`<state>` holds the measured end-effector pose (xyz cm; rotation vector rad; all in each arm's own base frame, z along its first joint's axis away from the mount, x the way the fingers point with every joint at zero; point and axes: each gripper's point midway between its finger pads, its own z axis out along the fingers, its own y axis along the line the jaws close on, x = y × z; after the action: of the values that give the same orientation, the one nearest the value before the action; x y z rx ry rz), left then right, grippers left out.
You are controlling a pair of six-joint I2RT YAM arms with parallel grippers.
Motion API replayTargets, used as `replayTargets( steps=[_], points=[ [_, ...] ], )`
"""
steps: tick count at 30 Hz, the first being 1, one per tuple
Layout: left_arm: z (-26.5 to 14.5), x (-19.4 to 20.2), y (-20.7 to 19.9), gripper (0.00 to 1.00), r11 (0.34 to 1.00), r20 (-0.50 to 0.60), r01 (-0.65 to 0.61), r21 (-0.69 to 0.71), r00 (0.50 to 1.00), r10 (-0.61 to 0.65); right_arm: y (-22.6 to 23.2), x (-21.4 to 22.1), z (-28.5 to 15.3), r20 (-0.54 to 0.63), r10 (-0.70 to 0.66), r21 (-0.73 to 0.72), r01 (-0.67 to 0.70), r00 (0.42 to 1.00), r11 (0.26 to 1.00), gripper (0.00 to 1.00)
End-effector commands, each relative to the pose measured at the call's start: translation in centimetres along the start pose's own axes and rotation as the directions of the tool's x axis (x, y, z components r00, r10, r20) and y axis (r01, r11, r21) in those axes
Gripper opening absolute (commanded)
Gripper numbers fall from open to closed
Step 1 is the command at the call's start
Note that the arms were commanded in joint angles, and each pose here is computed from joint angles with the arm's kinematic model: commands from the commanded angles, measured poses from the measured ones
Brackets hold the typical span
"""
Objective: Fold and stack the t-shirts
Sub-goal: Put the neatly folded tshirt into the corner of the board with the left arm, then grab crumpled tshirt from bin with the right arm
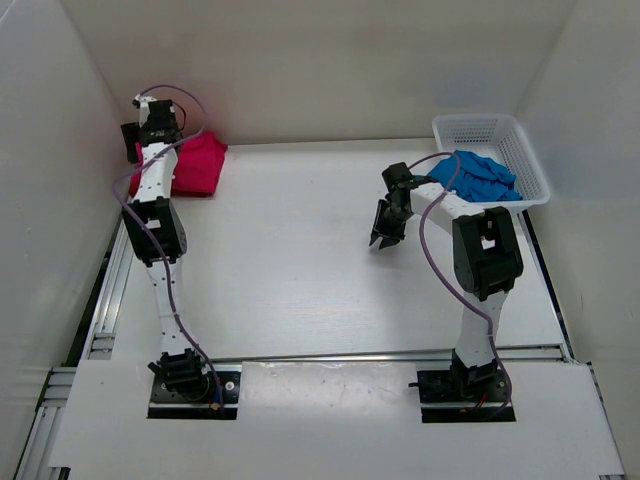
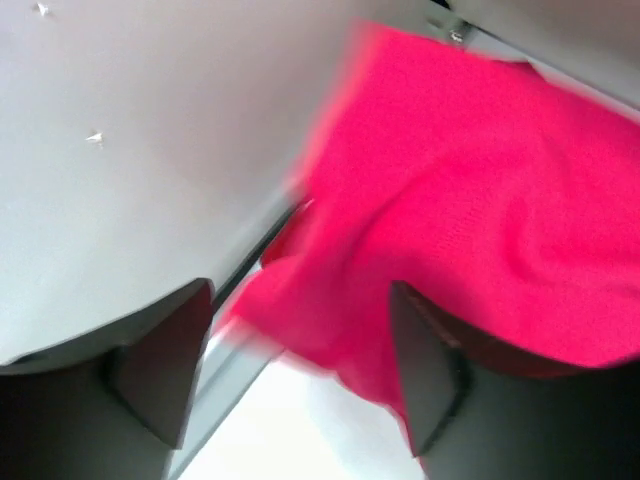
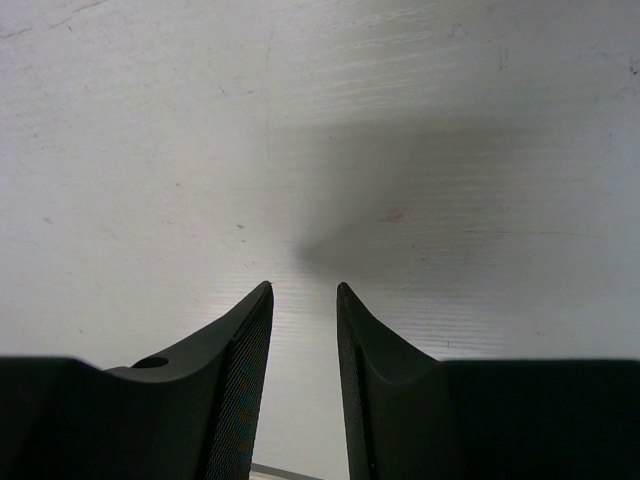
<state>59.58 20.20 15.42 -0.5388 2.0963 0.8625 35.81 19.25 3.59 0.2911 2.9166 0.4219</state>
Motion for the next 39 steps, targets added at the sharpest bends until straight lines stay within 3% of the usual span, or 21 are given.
replayTargets(
  steps=[1, 2, 3, 9, 11, 15, 19, 23, 25, 29, 32, 33, 34, 35, 36, 37, 39],
  points=[
    [1.5, -1.9, 2.9, 0.87, 0.989, 0.059, 0.083, -0.126, 0.995, -0.076, 0.4, -0.4, -1.3, 0.014, -0.026, -0.006, 0.026, 1.000, 1.000, 0.37],
    [1.5, -2.4, 3.0, 0.95, 0.986, 0.076, 0.099, -0.134, 0.993, -0.090, 0.6, -0.3, -1.3, 0.009, -0.026, -0.014, 0.026, 1.000, 1.000, 0.37],
    [1.3, -3.4, 3.2, 0.96, 0.983, 0.108, 0.129, -0.131, 0.987, -0.115, 0.6, -0.3, -1.3, 0.009, -0.026, -0.014, 0.026, 1.000, 1.000, 0.37],
    [-0.3, -5.1, 5.5, 0.97, 0.975, 0.142, 0.169, -0.147, 0.979, -0.148, 1.0, -0.1, -2.0, 0.017, -0.037, -0.021, 0.037, 0.999, 0.999, 0.37],
    [-2.0, -5.3, 5.1, 0.99, 0.985, 0.135, 0.148, -0.093, 0.982, -0.135, 1.3, -0.3, -2.6, 0.027, -0.038, -0.028, 0.039, 0.999, 0.999, 0.38],
    [-9.7, -5.5, 3.9, 0.99, 0.989, 0.142, 0.087, 0.122, 0.984, -0.104, 1.6, -1.1, -5.8, 0.086, -0.044, -0.016, 0.046, 0.995, 0.999, 0.48],
    [-20.5, -6.8, 5.6, 0.99, 0.956, 0.231, 0.067, 0.287, 0.963, -0.137, 0.9, -1.8, -9.7, 0.167, -0.048, 0.042, 0.042, 0.985, 0.998, 0.62],
    [-28.2, -7.0, 8.9, 0.99, 0.891, 0.309, 0.057, 0.449, 0.926, -0.215, -0.4, -3.6, -15.8, 0.364, -0.016, 0.114, -0.027, 0.931, 0.993, 0.73],
    [-30.9, -6.6, 9.5, 0.99, 0.829, 0.327, 0.021, 0.558, 0.913, -0.243, -0.8, -4.9, -18.1, 0.452, -0.018, 0.138, -0.050, 0.892, 0.989, 0.81],
    [-35.6, -5.5, 11.0, 0.99, 0.740, 0.360, -0.036, 0.672, 0.888, -0.284, -4.6, -12.5, -25.2, 0.682, 0.104, 0.088, -0.222, 0.724, 0.971, 0.86],
    [-36.7, -5.3, 10.4, 0.99, 0.712, 0.362, -0.060, 0.700, 0.889, -0.281, -6.8, -19.8, -27.3, 0.760, 0.211, -0.052, -0.265, 0.615, 0.963, 0.86],
    [-36.4, -5.5, 10.3, 0.99, 0.720, 0.360, -0.054, 0.692, 0.890, -0.279, -7.1, -21.8, -27.5, 0.763, 0.252, -0.098, -0.278, 0.595, 0.956, 0.86],
    [-36.2, -5.5, 10.5, 0.99, 0.727, 0.360, -0.049, 0.684, 0.890, -0.279, -9.7, -24.7, -24.0, 0.730, 0.279, -0.083, -0.324, 0.624, 0.942, 0.85],
    [-36.1, -6.0, 10.0, 0.99, 0.729, 0.360, -0.050, 0.682, 0.891, -0.275, -8.5, -27.4, -26.5, 0.753, 0.304, -0.164, -0.281, 0.584, 0.946, 0.85],
    [-36.2, -6.1, 9.7, 0.99, 0.731, 0.361, -0.051, 0.681, 0.891, -0.274, -9.0, -29.0, -25.7, 0.743, 0.315, -0.179, -0.278, 0.590, 0.944, 0.85],
    [-35.8, -6.4, 9.9, 0.99, 0.747, 0.361, -0.040, 0.664, 0.891, -0.274, -11.4, -31.1, -21.2, 0.700, 0.363, -0.186, -0.333, 0.616, 0.924, 0.85],
    [-35.4, -6.7, 9.5, 0.99, 0.756, 0.355, -0.036, 0.653, 0.897, -0.263, -12.7, -33.4, -19.6, 0.688, 0.414, -0.241, -0.350, 0.596, 0.905, 0.83]
  ],
)
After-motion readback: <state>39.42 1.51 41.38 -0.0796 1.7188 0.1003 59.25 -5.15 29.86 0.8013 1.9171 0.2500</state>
